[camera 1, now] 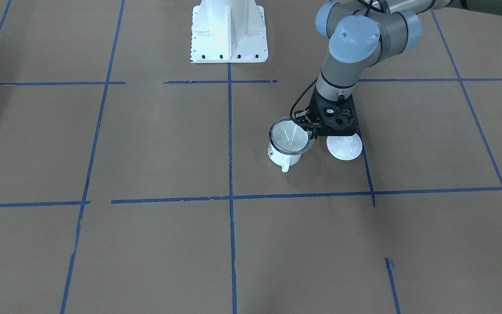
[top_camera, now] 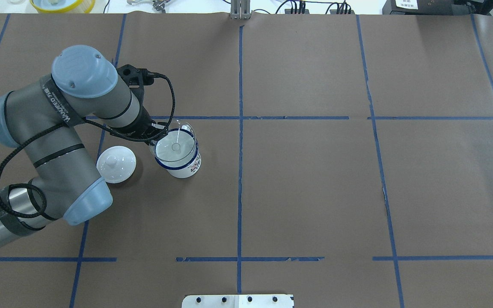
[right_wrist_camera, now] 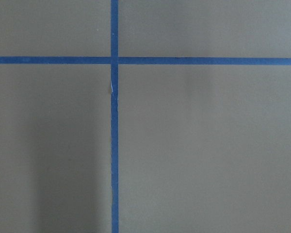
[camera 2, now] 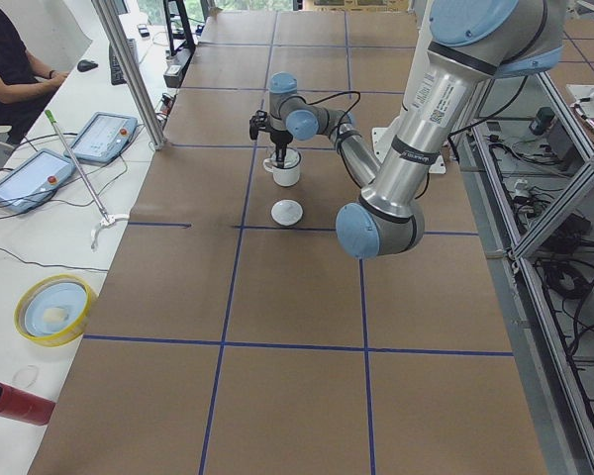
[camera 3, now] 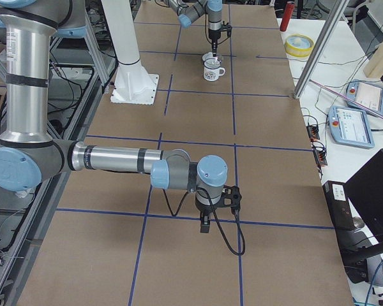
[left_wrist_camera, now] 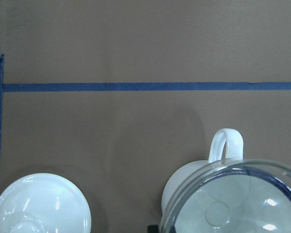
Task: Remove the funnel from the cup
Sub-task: 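Lift the clear funnel up out of the mug with the left gripper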
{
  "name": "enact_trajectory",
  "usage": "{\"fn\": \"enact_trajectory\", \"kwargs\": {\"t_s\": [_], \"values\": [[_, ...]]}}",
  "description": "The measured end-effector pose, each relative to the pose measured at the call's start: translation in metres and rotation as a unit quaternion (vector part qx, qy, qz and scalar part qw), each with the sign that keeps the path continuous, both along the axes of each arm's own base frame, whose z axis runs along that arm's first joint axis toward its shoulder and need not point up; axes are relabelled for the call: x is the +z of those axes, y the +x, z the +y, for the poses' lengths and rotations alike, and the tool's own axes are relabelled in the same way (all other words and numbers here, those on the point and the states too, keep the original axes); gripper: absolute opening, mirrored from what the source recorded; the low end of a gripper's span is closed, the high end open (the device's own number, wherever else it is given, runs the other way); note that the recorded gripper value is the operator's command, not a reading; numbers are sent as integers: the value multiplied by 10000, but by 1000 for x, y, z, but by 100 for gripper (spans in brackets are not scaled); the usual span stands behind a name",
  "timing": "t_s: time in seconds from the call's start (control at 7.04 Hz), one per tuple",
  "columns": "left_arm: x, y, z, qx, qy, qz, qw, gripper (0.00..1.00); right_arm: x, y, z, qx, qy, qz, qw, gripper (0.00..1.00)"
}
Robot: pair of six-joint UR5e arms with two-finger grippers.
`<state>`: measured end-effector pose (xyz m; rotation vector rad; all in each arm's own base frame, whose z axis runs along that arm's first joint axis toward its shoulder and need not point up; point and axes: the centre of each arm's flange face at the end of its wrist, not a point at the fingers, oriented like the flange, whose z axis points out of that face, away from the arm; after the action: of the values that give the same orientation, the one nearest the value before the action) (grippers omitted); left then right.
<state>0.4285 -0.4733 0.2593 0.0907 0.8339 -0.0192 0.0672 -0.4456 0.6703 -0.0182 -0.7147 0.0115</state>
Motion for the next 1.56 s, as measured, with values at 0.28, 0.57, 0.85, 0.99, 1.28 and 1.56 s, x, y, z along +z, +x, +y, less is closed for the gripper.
{"fn": "enact_trajectory", "kwargs": {"t_s": [0.28,0.57,0.85,0.99,1.28,1.56], "values": [[-17,-12,7,89,189,124,9997,0,0,0,0,0,5,0,10000,100],[-40,-45,14,271,410,73,9988,0,-1,0,0,0,6,0,10000,100],[-56,-111,-10,330,563,166,9977,0,0,0,0,0,2,0,10000,100],[-58,-135,-23,311,706,262,9967,0,0,0,0,0,0,0,10000,100],[-53,-163,-55,-6,1276,516,9905,0,0,0,0,0,2,0,10000,100],[-28,-170,-91,-639,2005,507,9763,0,-1,0,0,0,7,0,10000,100]]}}
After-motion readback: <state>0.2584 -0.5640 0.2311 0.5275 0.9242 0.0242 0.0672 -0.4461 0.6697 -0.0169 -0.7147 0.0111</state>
